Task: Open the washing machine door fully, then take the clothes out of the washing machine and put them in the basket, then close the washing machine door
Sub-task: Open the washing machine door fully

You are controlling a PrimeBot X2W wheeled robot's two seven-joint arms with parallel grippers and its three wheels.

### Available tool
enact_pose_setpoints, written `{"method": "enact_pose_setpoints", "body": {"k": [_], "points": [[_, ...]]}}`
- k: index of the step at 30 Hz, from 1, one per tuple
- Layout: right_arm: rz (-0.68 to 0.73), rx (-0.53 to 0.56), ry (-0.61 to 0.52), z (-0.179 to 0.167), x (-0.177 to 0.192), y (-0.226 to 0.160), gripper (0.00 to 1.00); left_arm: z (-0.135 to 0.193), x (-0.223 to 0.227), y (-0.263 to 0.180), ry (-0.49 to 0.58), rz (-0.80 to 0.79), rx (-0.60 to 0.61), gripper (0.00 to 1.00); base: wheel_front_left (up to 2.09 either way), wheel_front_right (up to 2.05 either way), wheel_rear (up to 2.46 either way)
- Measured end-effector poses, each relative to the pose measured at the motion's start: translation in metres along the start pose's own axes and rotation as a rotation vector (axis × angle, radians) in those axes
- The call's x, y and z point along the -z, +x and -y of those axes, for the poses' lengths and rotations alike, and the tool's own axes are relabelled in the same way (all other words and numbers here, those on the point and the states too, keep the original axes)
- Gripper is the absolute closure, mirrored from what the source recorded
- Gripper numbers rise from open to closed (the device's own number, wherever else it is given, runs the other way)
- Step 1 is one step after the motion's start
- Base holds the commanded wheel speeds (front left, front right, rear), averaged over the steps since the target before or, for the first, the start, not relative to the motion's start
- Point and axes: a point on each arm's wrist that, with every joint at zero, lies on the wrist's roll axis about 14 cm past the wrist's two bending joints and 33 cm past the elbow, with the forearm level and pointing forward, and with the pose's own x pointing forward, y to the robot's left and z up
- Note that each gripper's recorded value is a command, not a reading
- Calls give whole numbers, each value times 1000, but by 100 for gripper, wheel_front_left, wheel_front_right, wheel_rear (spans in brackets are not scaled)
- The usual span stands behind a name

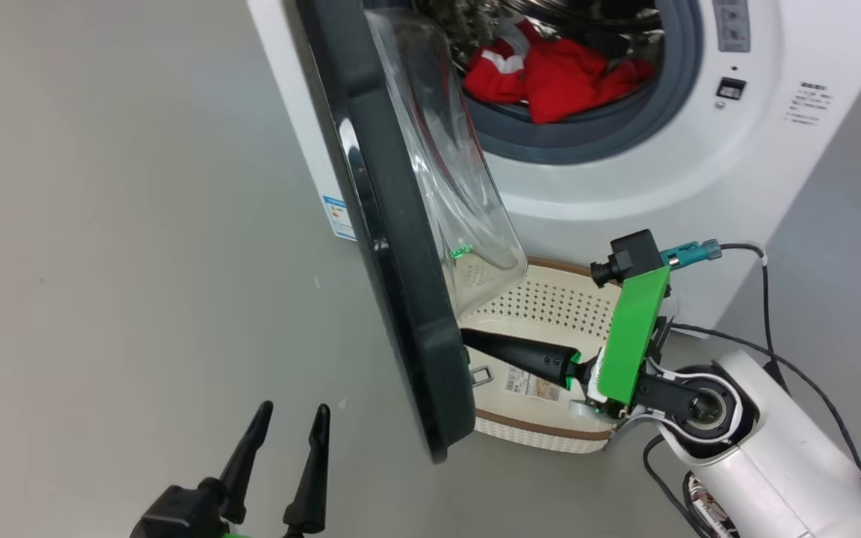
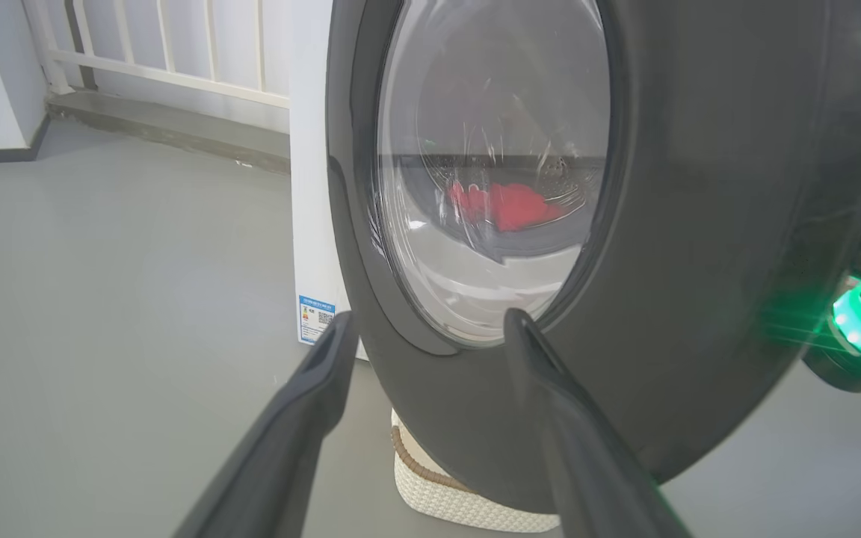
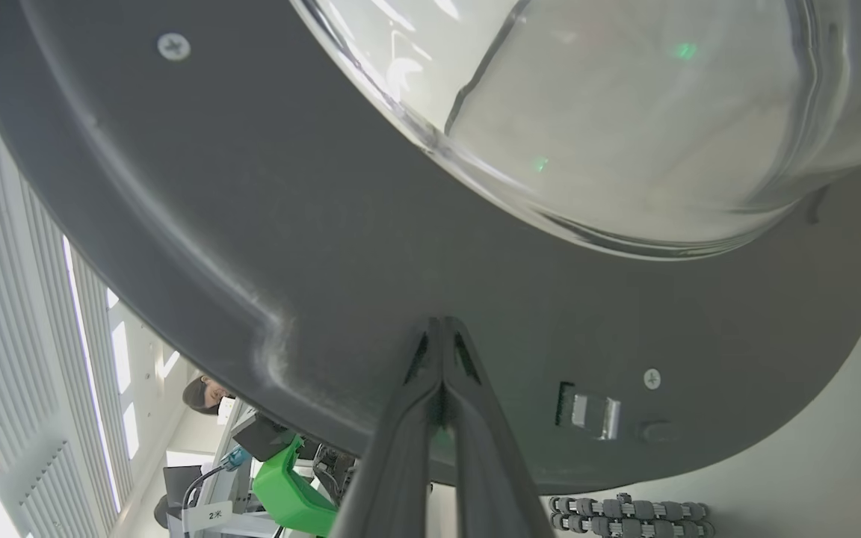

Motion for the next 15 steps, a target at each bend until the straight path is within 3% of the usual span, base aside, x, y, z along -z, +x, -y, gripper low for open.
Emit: {"method": "enact_pose_setpoints", "body": {"k": [15], "points": [[-92,-54,-9,-20,28,32,100,-29,-12,-20,10,37,-101,0,0,0,0]]}}
